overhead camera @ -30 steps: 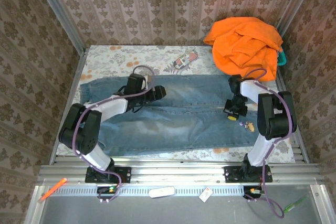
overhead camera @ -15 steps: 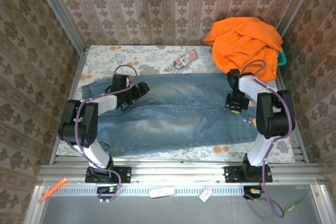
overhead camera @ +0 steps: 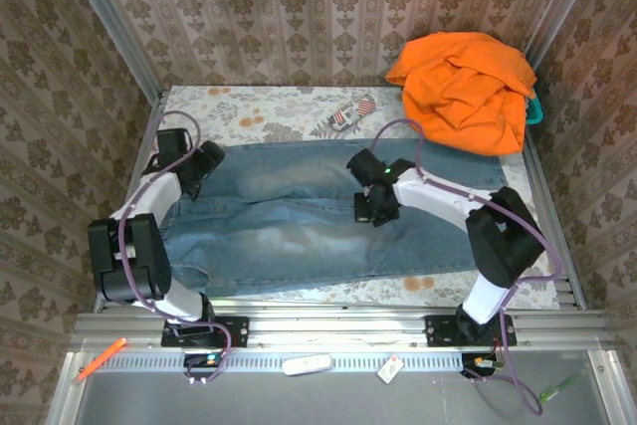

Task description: Fold and stack the trousers

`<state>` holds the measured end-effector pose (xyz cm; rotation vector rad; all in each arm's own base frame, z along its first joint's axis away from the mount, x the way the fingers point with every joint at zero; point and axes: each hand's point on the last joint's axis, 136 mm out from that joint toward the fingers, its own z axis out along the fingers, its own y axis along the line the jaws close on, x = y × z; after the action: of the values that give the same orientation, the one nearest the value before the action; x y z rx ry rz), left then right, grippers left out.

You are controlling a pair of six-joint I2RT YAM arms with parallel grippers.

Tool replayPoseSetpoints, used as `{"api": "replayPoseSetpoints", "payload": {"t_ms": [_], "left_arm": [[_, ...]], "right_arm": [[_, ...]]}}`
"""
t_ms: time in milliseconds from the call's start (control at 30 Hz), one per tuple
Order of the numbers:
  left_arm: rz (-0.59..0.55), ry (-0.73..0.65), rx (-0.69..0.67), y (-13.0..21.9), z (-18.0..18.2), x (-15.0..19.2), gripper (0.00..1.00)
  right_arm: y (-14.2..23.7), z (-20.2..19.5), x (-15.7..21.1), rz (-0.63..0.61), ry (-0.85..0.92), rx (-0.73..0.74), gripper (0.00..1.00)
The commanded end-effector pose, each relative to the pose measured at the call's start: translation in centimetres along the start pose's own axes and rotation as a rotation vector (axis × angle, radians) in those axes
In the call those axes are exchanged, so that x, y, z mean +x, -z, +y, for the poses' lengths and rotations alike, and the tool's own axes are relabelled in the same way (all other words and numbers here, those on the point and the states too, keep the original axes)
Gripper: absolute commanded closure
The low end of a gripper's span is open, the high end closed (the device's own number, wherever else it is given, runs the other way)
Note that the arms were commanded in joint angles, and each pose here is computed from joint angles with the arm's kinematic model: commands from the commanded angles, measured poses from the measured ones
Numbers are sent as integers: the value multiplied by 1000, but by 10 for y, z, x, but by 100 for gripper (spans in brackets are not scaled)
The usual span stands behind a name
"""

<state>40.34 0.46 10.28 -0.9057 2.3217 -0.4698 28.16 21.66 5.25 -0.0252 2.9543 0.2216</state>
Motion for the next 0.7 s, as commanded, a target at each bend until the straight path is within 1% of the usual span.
{"api": "replayPoseSetpoints", "payload": {"t_ms": [0,100,267,367,433,567,667], "left_arm": [[65,49,-128,-16,38,15,13],[76,66,-173,-33,57,9,14],[92,88,-204,-56,68,-9,14],[95,92,-217,-67,67,-22,14],[92,91,-202,-73,62,-34,14],[74,49,-198,-83,59,-59,12],[79,25,-161,-87,50,-72,12]], "right_arm": [[-23,28,16,43,-3,-93,100],[-38,23,28,78,2,-89,100],[-48,22,38,99,13,-117,100],[-47,22,38,91,16,-125,100],[-46,22,38,85,15,-136,100],[-44,21,37,80,9,-145,100],[-42,19,36,75,6,-147,100]]}}
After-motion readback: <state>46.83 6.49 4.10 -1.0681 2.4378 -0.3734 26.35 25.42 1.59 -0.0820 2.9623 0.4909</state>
